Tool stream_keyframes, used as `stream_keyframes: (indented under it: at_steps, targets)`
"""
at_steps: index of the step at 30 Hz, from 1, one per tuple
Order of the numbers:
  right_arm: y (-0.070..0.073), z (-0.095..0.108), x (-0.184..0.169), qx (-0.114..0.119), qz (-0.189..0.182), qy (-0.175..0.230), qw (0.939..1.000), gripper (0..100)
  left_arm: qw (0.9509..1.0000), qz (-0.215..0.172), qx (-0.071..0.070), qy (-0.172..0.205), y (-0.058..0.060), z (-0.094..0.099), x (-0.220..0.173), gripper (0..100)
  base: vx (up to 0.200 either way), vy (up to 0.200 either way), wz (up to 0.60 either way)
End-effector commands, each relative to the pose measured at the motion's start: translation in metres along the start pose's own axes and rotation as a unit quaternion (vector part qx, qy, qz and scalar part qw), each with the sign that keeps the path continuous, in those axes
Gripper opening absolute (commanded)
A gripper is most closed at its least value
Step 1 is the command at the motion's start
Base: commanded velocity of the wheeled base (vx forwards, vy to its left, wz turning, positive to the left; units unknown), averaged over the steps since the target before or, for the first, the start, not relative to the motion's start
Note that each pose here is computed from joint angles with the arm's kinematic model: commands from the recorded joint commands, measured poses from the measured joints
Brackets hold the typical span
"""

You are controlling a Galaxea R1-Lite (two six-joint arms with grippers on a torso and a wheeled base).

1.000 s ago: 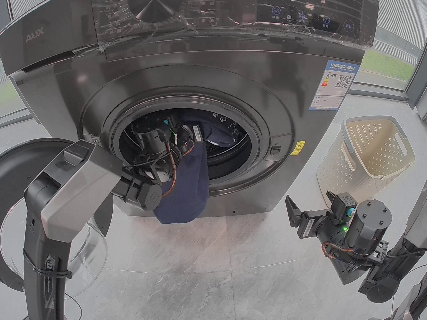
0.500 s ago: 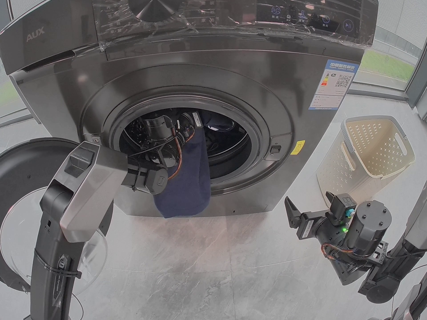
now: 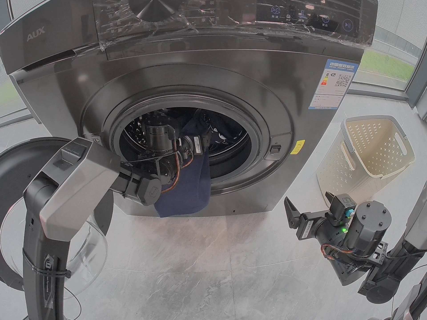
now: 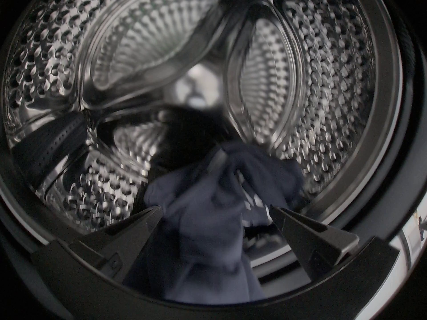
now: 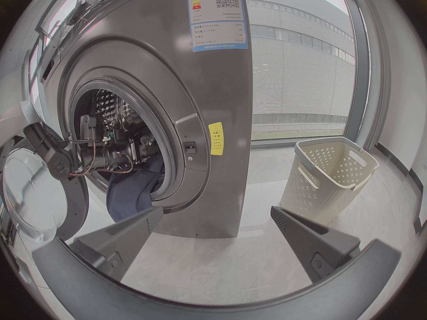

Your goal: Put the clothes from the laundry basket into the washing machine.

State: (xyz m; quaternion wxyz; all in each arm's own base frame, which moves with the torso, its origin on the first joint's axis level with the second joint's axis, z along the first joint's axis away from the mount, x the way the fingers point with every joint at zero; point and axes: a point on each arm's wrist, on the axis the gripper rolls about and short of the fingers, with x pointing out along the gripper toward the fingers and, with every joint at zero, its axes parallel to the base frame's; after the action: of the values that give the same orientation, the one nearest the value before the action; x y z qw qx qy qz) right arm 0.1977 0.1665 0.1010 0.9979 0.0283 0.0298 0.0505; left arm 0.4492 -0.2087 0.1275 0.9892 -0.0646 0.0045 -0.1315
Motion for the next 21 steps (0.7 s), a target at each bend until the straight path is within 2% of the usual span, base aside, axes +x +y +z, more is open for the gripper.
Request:
stream_keyframes:
  at_steps: [1,6,7,10,13,14,15,21]
  targets:
    - [0.002,-0.001,-0.002,-0.001,0.005,0.001,1.0000,100,0.9984,-0.019,0.014,0.051,-0.005,0.005,-0.025,100,0.000,0.000,0.00]
    - [0.003,0.000,-0.001,-0.001,0.006,-0.001,1.0000,100,0.9976,-0.017,0.020,0.063,-0.003,-0.003,-0.022,100,0.000,0.000,0.00]
    - [0.003,0.000,-0.001,-0.002,0.006,0.000,1.0000,100,0.9964,-0.016,0.032,0.077,0.000,-0.012,-0.020,100,0.000,0.000,0.00]
    - [0.003,-0.001,-0.002,-0.002,0.005,0.001,1.0000,100,0.9953,-0.014,0.041,0.087,0.002,-0.018,-0.017,100,0.000,0.000,0.00]
    - [0.003,-0.002,-0.002,-0.003,0.005,0.003,1.0000,100,0.9944,-0.008,0.050,0.093,0.010,-0.026,-0.011,100,0.000,0.000,0.00]
    - [0.002,-0.002,-0.002,-0.003,0.005,0.003,1.0000,100,0.9936,-0.005,0.060,0.095,0.016,-0.030,-0.007,100,0.000,0.000,0.00]
    - [0.002,-0.002,-0.002,-0.003,0.005,0.003,1.0000,100,0.9936,-0.008,0.064,0.093,0.019,-0.030,-0.004,100,0.000,0.000,0.00]
    - [0.002,-0.002,-0.001,-0.004,0.004,0.003,1.0000,100,0.9937,-0.012,0.065,0.090,0.017,-0.035,0.009,100,0.000,0.000,0.00]
